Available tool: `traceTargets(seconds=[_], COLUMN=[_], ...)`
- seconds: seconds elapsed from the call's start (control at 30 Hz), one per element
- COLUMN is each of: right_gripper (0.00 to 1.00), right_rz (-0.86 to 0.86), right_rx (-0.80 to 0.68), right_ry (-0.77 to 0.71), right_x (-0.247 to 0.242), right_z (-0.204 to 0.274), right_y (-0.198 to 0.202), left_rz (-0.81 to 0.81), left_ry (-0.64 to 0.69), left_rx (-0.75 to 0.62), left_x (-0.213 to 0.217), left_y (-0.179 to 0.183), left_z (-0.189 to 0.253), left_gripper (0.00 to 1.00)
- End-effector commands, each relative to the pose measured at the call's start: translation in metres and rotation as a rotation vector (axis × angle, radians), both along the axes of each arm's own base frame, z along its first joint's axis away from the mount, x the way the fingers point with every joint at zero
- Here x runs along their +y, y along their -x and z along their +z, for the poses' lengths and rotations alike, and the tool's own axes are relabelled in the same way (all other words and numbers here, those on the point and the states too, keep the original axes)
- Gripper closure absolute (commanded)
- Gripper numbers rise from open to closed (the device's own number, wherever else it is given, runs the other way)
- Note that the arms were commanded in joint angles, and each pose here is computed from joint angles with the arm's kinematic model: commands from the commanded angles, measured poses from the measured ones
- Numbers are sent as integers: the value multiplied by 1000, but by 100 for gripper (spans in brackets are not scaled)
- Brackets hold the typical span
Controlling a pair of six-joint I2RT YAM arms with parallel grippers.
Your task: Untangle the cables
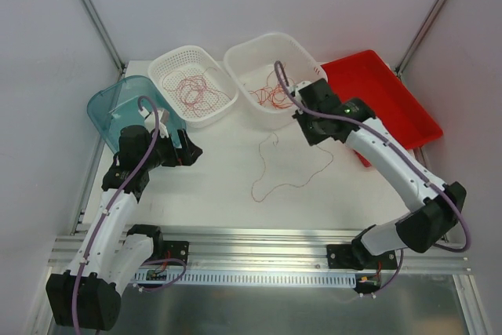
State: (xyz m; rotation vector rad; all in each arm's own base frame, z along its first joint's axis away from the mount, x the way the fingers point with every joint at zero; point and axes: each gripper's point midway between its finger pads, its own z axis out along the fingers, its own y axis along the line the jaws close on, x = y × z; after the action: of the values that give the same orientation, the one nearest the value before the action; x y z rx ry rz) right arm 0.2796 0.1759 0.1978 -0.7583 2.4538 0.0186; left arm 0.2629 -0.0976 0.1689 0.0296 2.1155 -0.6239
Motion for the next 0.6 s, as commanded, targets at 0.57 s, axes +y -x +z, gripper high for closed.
traceTargets(seconds=[0.57], right_gripper=[99], right_rz=[-820], right_rx=[-468], right_ry=[-104], right_x=[-212], right_z=[195], right_y=[-18], left_rz=[-69], left_ry=[-20], left_rx=[-31], left_x=[-13], left_y=[8], left_z=[6], left_gripper=[1])
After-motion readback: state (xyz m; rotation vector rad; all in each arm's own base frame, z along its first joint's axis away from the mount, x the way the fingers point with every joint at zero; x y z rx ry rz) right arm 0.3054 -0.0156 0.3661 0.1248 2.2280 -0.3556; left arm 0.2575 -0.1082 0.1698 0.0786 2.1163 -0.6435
